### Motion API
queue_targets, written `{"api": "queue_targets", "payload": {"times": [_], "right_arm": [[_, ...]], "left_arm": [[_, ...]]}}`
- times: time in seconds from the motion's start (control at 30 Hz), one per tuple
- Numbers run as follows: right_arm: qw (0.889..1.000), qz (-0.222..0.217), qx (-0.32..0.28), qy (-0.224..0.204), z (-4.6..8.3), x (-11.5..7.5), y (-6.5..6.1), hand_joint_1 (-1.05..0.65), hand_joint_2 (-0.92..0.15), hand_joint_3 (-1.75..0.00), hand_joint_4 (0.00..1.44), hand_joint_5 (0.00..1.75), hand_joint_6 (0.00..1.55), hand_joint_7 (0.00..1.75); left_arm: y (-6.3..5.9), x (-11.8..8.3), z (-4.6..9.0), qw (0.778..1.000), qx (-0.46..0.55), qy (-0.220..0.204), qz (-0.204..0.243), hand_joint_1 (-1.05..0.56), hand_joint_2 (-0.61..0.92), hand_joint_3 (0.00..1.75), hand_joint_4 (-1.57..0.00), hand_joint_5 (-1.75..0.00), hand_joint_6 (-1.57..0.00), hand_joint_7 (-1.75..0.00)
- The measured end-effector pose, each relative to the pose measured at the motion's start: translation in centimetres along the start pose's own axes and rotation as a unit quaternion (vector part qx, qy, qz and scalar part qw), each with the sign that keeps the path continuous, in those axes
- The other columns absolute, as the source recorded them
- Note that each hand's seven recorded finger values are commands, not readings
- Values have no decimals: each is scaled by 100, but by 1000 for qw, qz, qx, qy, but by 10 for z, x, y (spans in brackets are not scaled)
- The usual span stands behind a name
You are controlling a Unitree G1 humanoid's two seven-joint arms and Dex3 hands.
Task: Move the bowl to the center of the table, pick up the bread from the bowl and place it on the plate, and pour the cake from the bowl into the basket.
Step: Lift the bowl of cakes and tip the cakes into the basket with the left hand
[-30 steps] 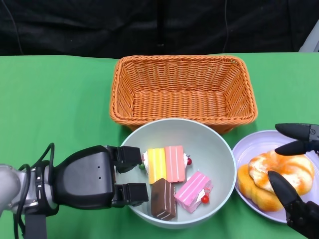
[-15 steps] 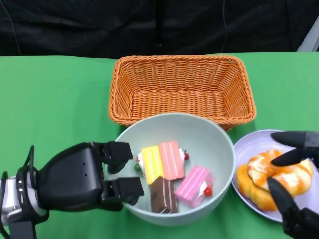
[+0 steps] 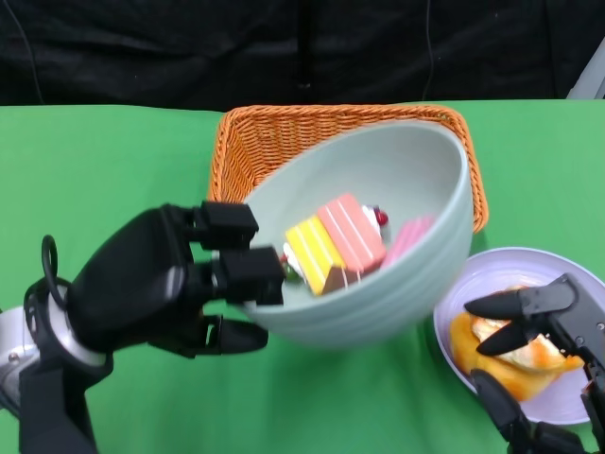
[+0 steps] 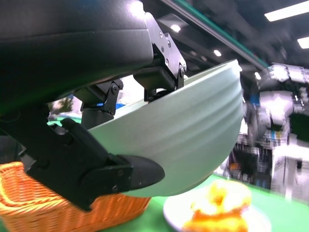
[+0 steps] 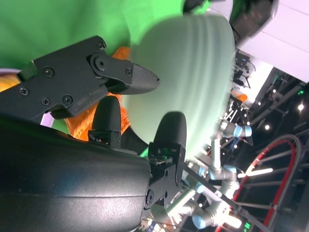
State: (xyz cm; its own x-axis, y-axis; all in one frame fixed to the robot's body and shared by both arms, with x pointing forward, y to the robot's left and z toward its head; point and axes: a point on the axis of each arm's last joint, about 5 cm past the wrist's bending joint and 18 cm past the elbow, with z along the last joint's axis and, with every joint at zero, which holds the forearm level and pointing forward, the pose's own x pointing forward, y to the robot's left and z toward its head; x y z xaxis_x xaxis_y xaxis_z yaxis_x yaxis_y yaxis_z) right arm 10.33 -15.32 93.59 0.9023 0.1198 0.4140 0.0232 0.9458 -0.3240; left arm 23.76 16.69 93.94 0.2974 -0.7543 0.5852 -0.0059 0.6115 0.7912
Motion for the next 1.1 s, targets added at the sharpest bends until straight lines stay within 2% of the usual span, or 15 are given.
{"api": "queue_targets", "payload": {"times": [0.07, 0.17, 0.23, 0.37, 0.63, 0.77, 0.87, 1.0, 1.1], "right_arm": [[1000, 2, 7, 4, -1, -1, 1, -11, -41, -122, 56, 155, 54, 131], [1000, 12, 8, 9, -4, -1, 1, 1, -27, -151, 72, 156, 75, 127], [1000, 20, 7, 11, -6, -2, 0, 6, -24, -158, 79, 158, 82, 127], [1000, 25, 6, 4, -5, -3, 0, 9, -22, -162, 86, 158, 88, 127], [1000, 28, 5, 7, -7, -3, 0, 10, -22, -162, 87, 157, 89, 126], [1000, 28, 5, 5, -6, -3, 0, 10, -21, -162, 89, 160, 89, 125], [999, 31, 5, 2, -6, -4, 2, 11, -21, -160, 90, 164, 89, 126], [999, 32, 6, 6, -6, -5, 2, 9, -22, -158, 88, 168, 87, 126], [999, 36, 10, 7, -6, -6, 4, 9, -22, -156, 85, 169, 85, 126]], "left_arm": [[2, 5, -1, 1000, -19, 15, 6, -14, 26, 158, -102, -175, -79, -175], [1, 12, -2, 998, -52, 42, 10, -15, 19, 168, -103, -175, -83, -175], [-2, 18, -3, 995, -81, 59, 22, -16, 17, 171, -103, -175, -84, -175], [-11, 30, -4, 985, -140, 89, 50, -15, 15, 174, -104, -175, -87, -175], [-8, 31, -6, 983, -150, 98, 49, -15, 15, 175, -104, -175, -87, -175], [-10, 32, -6, 978, -166, 110, 56, -14, 18, 175, -106, -175, -88, -173], [-28, 43, -9, 941, -262, 181, 115, -13, 22, 175, -108, -175, -90, -171], [-37, 51, -8, 925, -303, 201, 113, -15, 21, 172, -105, -175, -90, -168], [-49, 64, -13, 880, -373, 250, 155, -16, 21, 170, -102, -175, -92, -165]]}}
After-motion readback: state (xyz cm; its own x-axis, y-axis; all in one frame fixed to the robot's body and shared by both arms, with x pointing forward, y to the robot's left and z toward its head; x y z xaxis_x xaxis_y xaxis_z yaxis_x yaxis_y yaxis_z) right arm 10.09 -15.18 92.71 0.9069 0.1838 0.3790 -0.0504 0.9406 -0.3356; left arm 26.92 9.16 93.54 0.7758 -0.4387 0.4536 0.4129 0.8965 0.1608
